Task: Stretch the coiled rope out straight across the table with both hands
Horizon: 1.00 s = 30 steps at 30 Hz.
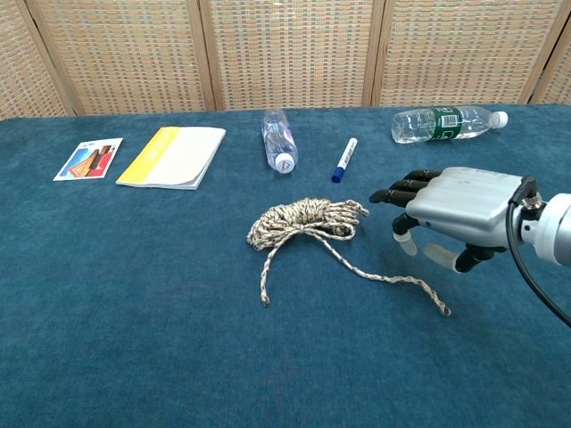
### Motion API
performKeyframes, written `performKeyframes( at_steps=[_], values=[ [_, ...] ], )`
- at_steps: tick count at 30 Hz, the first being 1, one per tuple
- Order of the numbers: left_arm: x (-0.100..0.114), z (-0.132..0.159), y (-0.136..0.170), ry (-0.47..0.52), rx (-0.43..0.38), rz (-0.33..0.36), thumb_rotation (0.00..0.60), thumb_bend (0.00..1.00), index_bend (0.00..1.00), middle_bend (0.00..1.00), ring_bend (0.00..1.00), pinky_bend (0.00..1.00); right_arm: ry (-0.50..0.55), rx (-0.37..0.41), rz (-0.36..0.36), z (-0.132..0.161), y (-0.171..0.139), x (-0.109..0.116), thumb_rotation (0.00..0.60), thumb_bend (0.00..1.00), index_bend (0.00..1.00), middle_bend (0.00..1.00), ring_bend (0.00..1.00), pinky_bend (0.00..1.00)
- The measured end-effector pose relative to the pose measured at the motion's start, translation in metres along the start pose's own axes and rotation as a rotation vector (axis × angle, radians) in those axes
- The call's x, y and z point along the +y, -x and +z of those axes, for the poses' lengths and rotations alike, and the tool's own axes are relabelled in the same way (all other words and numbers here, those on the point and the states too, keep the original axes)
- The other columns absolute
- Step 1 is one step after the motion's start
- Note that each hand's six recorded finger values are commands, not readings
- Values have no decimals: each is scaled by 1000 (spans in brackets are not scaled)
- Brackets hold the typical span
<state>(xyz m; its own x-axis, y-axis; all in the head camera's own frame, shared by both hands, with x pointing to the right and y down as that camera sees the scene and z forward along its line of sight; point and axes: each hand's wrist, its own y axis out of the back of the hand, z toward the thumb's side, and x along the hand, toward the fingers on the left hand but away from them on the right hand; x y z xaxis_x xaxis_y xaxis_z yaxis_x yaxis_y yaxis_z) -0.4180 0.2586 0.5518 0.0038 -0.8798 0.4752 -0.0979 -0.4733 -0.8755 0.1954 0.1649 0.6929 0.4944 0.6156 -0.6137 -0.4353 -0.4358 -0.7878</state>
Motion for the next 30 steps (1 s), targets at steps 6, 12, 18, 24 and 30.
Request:
performKeyframes(
  at_steps=[6, 12, 18, 24, 30],
  values=[
    [0, 0, 1, 1, -1, 1, 600, 0, 0, 0, 0, 0, 216, -76, 30, -2, 3, -2, 600, 332, 440, 0, 0, 0],
    [0, -1, 0, 2, 1, 0, 600, 0, 0, 0, 0, 0, 363, -139, 86, 4, 8, -10, 600, 332, 469, 0, 0, 0],
    [0, -2, -1, 3, 2, 0, 600, 0, 0, 0, 0, 0, 380, -164, 96, 11, 13, -12, 600, 332, 486, 0, 0, 0],
    [0, -1, -1, 1, -1, 0, 600, 0, 0, 0, 0, 0, 389, -169, 100, 16, 17, -13, 600, 333, 518, 0, 0, 0],
    [-1, -1, -1, 0, 1, 0, 600, 0, 0, 0, 0, 0, 388, -168, 101, 18, 18, -16, 600, 332, 521, 0, 0, 0]
  ],
)
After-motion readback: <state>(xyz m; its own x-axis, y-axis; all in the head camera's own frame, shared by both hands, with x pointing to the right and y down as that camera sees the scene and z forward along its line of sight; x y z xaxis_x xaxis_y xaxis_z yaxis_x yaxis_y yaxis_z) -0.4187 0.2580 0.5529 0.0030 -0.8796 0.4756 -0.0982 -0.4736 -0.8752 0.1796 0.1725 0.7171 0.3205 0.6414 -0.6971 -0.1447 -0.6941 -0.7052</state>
